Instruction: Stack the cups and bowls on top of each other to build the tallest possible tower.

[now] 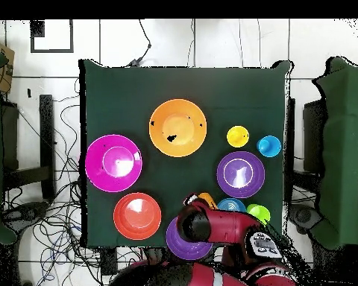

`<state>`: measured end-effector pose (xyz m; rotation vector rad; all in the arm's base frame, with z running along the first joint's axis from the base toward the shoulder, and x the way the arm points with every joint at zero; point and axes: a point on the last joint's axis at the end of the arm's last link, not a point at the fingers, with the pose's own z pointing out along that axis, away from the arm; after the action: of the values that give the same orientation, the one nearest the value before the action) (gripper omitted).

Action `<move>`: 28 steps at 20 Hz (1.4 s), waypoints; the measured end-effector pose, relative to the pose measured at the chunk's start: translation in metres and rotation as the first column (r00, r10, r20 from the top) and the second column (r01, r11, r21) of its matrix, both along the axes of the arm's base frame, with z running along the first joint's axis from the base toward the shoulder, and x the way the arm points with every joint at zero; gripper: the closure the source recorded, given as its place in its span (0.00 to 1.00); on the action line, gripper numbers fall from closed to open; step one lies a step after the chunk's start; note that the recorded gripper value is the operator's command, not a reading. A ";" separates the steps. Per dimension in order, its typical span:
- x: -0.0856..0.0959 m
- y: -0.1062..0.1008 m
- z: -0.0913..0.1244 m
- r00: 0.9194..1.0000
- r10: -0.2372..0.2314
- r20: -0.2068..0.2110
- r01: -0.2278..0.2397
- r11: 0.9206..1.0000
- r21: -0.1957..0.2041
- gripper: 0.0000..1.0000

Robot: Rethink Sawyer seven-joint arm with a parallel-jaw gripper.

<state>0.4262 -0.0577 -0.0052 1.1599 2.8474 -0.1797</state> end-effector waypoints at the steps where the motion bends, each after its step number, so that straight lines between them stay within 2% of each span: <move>1: 0.003 0.000 0.003 1.000 0.002 0.009 -0.002 1.000 -0.003 0.00; 10: 0.022 0.007 0.019 0.998 0.007 0.058 -0.007 1.000 -0.012 0.00; 28: 0.028 0.023 0.018 0.998 0.006 0.061 -0.006 1.000 -0.001 0.00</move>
<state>0.4541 -0.0347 0.0128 1.1364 2.7976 -0.1429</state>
